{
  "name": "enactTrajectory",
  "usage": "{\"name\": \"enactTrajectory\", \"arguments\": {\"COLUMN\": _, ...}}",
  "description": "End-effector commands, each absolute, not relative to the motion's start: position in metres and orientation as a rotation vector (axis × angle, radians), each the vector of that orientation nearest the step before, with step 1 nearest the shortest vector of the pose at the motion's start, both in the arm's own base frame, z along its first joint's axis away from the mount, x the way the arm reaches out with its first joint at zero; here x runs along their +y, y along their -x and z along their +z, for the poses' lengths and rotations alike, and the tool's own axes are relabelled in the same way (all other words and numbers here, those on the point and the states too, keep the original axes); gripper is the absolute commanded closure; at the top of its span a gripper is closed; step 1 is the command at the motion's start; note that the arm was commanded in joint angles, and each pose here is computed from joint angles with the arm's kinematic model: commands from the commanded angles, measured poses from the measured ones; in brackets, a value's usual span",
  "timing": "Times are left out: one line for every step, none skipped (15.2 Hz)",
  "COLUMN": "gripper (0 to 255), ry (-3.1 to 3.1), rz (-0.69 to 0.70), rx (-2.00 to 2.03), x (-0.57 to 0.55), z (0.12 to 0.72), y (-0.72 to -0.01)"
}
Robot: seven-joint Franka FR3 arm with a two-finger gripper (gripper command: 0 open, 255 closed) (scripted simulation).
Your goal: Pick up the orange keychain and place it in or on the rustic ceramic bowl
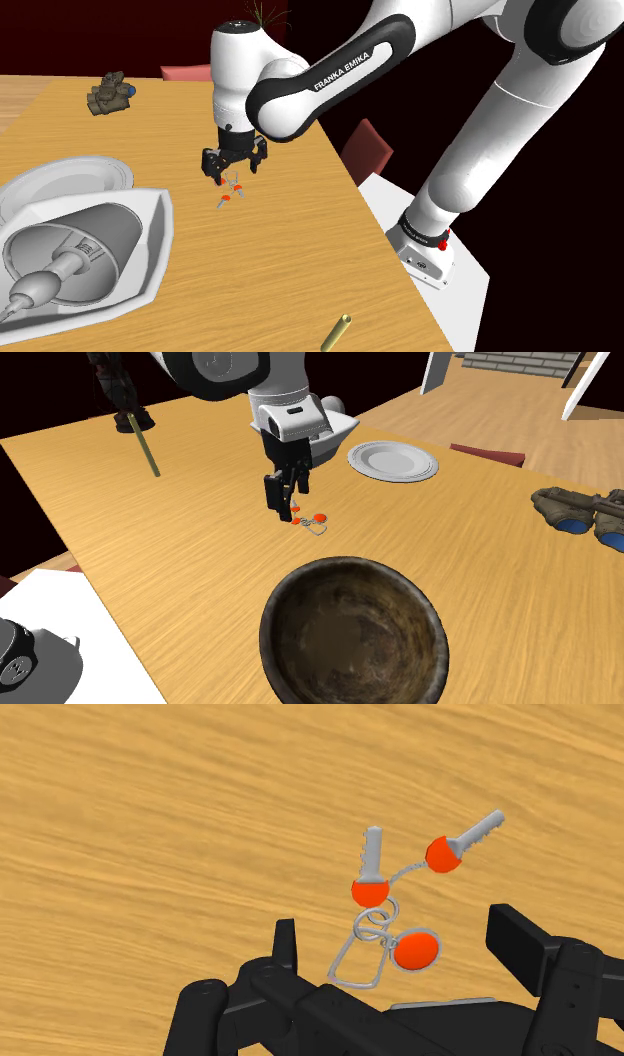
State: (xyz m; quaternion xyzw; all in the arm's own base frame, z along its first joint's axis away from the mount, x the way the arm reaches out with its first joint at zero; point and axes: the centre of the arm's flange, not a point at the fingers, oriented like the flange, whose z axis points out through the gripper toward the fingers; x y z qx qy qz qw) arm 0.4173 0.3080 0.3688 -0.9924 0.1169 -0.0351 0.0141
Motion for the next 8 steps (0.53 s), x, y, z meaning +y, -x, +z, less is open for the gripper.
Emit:
{"name": "enactTrajectory", "arguments": {"gripper": 0, "ry": 3.089, "rz": -0.109, "rx": 0.366, "x": 0.309, "z": 0.358, "y": -0.419}}
{"name": "enactTrajectory", "arguments": {"gripper": 0, "ry": 3.089, "rz": -0.109, "rx": 0.366, "x": 0.309, "z": 0.353, "y": -0.420}}
{"name": "enactTrajectory", "arguments": {"gripper": 0, "ry": 3.089, "rz": -0.109, "rx": 0.366, "x": 0.309, "z": 0.348, "y": -0.420}}
{"name": "enactTrajectory", "arguments": {"gripper": 0, "ry": 3.089, "rz": -0.109, "rx": 0.366, "x": 0.309, "z": 0.343, "y": -0.420}}
{"name": "enactTrajectory", "arguments": {"gripper": 0, "ry": 3.089, "rz": -0.109, "rx": 0.366, "x": 0.309, "z": 0.334, "y": -0.421}}
{"name": "enactTrajectory", "arguments": {"gripper": 0, "ry": 3.089, "rz": -0.109, "rx": 0.366, "x": 0.309, "z": 0.334, "y": -0.421}}
{"name": "enactTrajectory", "arguments": {"gripper": 0, "ry": 3.089, "rz": -0.109, "rx": 0.366, "x": 0.309, "z": 0.334, "y": -0.421}}
{"name": "enactTrajectory", "arguments": {"gripper": 0, "ry": 3.089, "rz": -0.109, "rx": 0.366, "x": 0.309, "z": 0.334, "y": -0.421}}
